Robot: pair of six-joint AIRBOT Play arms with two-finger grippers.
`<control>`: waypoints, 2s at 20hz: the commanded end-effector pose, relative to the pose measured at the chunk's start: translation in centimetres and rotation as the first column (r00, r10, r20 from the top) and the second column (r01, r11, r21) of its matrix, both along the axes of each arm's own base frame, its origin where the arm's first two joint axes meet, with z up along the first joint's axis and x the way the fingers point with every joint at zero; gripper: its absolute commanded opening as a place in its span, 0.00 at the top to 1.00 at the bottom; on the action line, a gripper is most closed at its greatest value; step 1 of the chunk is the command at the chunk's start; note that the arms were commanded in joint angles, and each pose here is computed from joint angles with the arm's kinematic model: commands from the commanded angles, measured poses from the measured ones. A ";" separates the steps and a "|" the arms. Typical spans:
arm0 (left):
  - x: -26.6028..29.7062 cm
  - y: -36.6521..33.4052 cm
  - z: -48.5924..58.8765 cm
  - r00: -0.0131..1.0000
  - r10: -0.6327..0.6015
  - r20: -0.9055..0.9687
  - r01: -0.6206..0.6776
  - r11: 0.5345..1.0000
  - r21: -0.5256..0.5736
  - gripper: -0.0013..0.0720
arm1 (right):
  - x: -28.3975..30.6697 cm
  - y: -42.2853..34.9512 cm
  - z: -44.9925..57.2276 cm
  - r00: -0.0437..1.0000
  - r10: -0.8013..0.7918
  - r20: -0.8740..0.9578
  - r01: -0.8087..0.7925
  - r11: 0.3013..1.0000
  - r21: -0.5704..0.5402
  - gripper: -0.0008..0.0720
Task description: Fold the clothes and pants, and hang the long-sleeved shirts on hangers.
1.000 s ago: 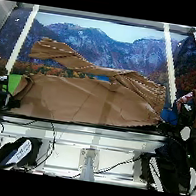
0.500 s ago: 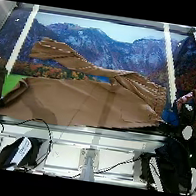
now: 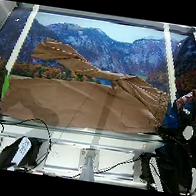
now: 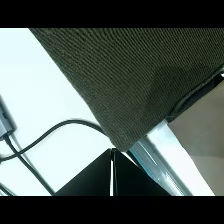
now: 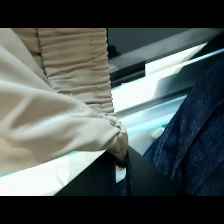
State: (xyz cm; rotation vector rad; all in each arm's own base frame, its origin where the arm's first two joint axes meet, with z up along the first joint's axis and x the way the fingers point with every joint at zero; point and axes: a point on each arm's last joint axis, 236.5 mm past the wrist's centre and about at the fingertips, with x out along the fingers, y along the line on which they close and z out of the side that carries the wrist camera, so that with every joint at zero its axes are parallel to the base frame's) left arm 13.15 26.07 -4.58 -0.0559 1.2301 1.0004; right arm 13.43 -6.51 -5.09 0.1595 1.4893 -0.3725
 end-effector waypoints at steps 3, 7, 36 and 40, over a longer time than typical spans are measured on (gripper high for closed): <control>-0.2 0.1 0.1 1.000 0.007 -0.004 -0.007 1.000 0.003 0.95 | -0.5 0.2 0.0 1.000 -0.004 -0.020 0.004 1.000 0.009 0.13; 3.2 -0.4 1.5 0.993 -0.095 0.066 0.092 0.995 0.044 0.44 | 0.7 -0.2 1.1 1.000 -0.002 0.026 0.002 1.000 -0.005 0.07; 27.8 -15.4 9.5 0.740 -0.213 0.638 0.539 0.756 -0.372 0.38 | 24.7 -10.1 0.5 0.904 -0.301 0.304 0.074 0.810 0.581 0.13; 28.1 -15.3 8.3 0.750 -0.223 0.622 0.539 0.750 -0.382 0.38 | 24.8 -9.7 -3.4 0.927 -0.266 0.264 0.059 0.800 0.598 0.14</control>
